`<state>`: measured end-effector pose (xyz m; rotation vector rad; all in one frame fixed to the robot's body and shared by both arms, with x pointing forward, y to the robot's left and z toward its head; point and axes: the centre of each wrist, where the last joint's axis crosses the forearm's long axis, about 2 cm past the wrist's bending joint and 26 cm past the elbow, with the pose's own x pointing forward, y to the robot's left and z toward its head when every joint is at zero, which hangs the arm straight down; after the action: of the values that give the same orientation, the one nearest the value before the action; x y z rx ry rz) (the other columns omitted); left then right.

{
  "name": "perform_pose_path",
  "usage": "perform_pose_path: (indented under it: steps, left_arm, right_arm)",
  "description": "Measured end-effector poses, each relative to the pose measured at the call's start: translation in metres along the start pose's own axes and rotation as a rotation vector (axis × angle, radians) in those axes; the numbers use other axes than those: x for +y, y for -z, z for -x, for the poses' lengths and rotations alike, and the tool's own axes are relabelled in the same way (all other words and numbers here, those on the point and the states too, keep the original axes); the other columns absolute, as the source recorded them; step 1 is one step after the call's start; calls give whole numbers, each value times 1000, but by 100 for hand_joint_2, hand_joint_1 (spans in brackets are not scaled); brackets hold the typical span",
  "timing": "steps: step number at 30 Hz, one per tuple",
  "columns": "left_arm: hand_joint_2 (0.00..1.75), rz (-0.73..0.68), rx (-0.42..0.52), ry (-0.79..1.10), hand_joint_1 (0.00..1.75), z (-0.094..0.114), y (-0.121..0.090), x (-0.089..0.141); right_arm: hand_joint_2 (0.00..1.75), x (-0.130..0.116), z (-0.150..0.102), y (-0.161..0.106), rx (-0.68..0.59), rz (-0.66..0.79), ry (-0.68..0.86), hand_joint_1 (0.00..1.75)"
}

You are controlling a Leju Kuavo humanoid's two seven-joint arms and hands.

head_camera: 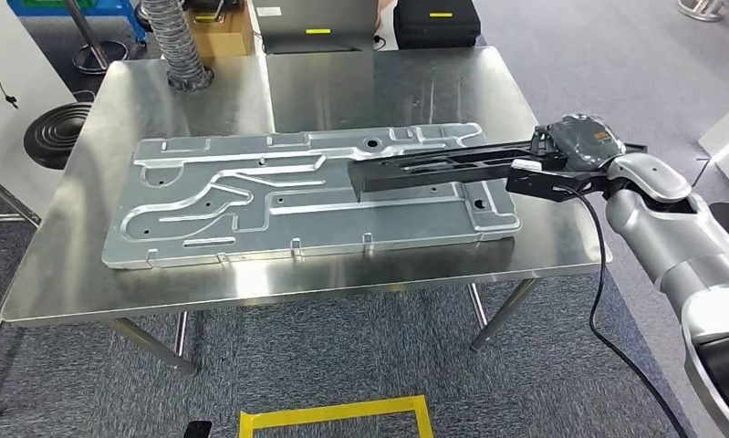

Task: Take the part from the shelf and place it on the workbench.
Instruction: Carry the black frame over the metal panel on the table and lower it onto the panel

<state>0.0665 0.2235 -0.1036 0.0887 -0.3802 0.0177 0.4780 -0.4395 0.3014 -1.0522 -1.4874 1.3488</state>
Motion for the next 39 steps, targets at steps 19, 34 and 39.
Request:
perform_pose_path:
  steps: [19,34,39]
  left_arm:
    - [175,0,5,0,0,0,0,0]
    - [175,-2,-9,-3,0,0,0,1]
    - [175,5,-18,0,0,0,0,0]
  right_arm:
    - [175,9,1,-3,8,-23,6,155]
    - [175,7,1,-2,13,-29,10,155]
    - [175,6,1,-1,11,-23,9,155]
